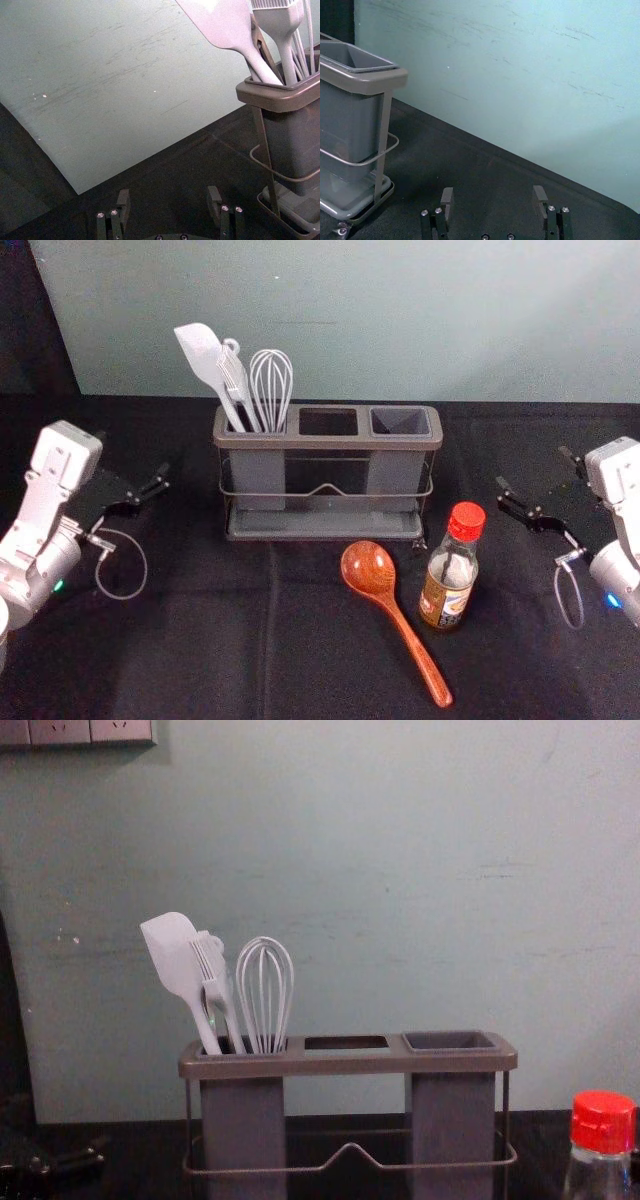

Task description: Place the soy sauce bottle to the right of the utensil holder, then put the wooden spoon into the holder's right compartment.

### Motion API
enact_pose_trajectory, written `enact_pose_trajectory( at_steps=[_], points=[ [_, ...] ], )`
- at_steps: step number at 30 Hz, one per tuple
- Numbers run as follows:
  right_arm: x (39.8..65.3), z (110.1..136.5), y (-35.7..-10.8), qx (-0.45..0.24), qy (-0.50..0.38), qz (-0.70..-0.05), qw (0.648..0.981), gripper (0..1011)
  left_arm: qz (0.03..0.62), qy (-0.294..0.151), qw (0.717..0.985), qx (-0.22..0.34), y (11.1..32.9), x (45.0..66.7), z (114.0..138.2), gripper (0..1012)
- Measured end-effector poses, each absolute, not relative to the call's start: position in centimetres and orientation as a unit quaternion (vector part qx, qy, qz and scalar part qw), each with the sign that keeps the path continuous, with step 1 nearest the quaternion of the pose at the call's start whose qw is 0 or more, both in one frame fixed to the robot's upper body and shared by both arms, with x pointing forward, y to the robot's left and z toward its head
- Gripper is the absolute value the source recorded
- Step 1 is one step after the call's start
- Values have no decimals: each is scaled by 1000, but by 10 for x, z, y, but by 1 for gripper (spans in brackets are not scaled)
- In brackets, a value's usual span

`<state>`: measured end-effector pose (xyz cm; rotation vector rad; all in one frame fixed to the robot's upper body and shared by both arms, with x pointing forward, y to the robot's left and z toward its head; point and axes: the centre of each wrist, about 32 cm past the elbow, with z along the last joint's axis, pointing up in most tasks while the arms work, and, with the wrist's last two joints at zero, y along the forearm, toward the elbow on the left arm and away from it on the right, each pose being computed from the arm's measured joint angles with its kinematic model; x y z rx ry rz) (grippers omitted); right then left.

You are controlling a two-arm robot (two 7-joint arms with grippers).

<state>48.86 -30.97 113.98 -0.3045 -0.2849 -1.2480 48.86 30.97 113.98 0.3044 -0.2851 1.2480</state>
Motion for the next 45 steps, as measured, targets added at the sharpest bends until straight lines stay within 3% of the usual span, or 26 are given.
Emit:
enact_pose_trajectory(
  at_steps=[45],
  points=[
    [489,1140,-310,-141,-132,-580,791,1002,580,-132,791,141,310,489,1140,1005]
  ],
)
